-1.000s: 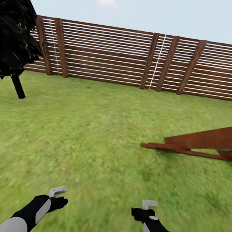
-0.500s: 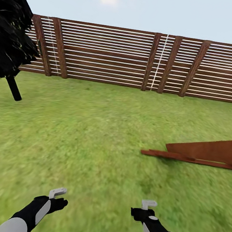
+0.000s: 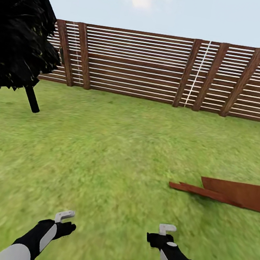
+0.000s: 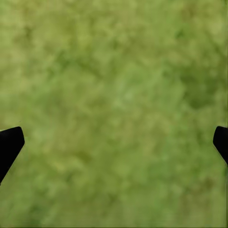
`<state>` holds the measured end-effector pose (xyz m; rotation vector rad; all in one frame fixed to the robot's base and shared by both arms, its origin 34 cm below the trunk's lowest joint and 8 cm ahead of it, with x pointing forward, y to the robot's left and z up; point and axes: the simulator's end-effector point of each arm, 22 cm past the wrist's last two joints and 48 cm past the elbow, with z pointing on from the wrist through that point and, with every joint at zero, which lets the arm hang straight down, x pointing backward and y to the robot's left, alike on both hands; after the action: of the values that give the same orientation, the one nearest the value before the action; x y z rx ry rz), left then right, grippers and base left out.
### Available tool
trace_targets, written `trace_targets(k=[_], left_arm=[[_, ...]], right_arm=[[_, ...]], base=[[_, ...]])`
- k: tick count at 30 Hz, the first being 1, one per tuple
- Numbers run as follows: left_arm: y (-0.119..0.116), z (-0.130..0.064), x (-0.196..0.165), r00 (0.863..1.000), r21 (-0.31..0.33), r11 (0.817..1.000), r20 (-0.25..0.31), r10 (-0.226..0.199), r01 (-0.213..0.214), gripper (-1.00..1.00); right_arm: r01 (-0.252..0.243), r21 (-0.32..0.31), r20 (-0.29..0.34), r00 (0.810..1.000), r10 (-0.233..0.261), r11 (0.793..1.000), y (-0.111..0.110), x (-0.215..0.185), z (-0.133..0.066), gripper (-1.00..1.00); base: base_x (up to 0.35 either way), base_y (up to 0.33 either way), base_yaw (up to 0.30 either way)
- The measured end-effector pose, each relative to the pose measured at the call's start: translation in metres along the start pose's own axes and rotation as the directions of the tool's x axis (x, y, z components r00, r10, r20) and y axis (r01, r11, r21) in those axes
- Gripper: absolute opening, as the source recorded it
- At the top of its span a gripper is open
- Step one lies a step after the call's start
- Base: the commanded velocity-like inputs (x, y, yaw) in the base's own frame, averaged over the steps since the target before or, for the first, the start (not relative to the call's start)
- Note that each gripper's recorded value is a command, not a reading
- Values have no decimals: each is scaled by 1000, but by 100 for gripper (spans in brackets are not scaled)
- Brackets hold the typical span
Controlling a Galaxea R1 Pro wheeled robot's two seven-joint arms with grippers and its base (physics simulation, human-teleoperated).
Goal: Take the three Easter eggs out of the wicker basket on the lawn in the garden, then place them on the lawn next to a single tree (choose any tree) so that all three eggs are next to the same tree and none are left in the basket.
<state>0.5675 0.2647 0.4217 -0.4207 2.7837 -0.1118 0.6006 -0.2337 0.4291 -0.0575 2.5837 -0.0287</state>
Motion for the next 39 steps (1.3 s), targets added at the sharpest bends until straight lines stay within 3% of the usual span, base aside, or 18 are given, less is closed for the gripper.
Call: trace_targets(k=[9,39], left_arm=[[0,0,0,1000,0,1000,0,0,0,100],[0,0,0,1000,0,1000,-1,0,0,100]], right_arm=[[-2,-1,19,1000,2,1000,1,-2,0,100],[-1,-2,12,1000,1,1000,1,3,0,100]], base=[[336,-85,79],[336,-85,283]])
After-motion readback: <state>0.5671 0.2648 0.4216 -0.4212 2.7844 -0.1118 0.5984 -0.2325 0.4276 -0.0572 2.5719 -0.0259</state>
